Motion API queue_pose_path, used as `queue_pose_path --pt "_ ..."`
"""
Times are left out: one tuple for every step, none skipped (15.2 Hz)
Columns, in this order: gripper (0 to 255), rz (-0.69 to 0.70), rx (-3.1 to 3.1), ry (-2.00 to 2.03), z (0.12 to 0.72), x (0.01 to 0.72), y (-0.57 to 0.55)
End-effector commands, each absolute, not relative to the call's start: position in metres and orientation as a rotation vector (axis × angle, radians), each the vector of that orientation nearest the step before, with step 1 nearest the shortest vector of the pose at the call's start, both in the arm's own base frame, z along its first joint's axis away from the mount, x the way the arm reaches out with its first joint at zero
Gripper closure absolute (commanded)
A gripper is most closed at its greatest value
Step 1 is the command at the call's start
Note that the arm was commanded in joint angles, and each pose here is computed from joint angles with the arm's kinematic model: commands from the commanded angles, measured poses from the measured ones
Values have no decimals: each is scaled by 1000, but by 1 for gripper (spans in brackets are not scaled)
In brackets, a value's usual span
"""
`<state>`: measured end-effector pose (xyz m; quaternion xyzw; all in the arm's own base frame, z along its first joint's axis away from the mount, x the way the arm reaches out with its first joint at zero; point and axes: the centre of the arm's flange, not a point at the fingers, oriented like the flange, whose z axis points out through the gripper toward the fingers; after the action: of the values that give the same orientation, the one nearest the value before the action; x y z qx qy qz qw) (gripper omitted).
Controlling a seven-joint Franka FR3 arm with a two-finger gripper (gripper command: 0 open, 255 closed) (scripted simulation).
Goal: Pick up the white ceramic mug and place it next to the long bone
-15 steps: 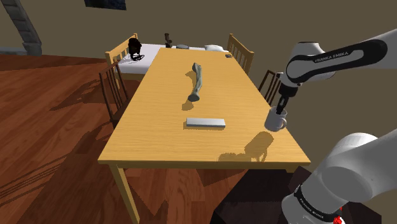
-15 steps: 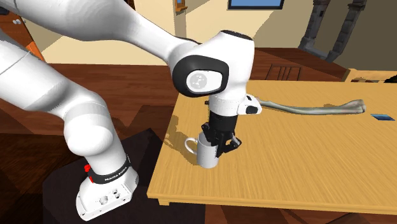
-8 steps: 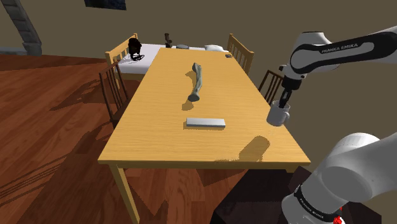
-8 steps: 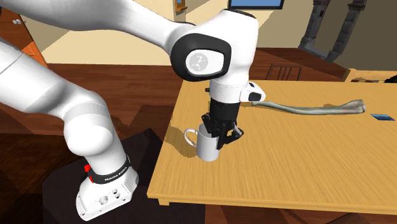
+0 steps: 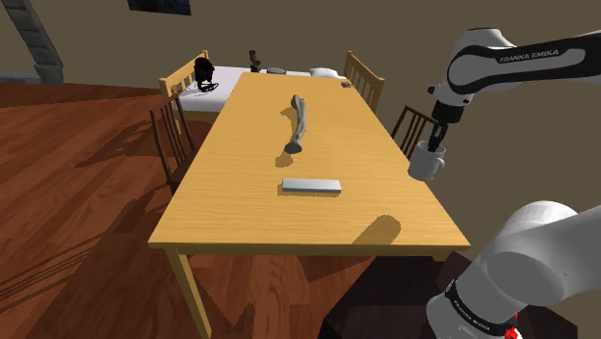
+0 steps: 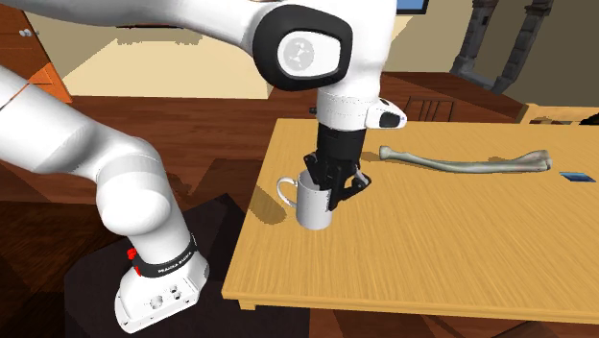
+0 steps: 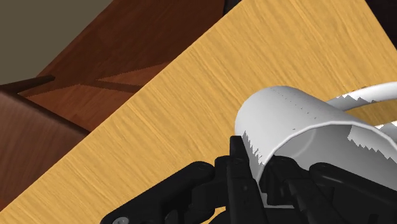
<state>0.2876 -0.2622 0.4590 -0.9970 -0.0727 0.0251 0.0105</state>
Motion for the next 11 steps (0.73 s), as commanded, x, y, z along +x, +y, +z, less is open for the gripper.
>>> queue_pose_path --pt "255 79 -3111 -227 470 288 -264" --pt "255 79 -3111 -227 476 288 -264" --pt "255 79 -3111 -227 481 288 -264" --pt "255 79 -3111 -227 486 288 -264" --pt "255 79 -3111 -227 492 288 -264" --pt "255 79 -3111 -227 497 288 -264" --pt "255 79 -3111 -227 502 288 -264" --pt "255 79 -3111 -227 507 288 -264" --pt "255 79 -3111 -227 513 288 -264" --pt "255 79 -3111 -227 518 288 -264" --pt "255 79 -3111 -227 523 288 -264"
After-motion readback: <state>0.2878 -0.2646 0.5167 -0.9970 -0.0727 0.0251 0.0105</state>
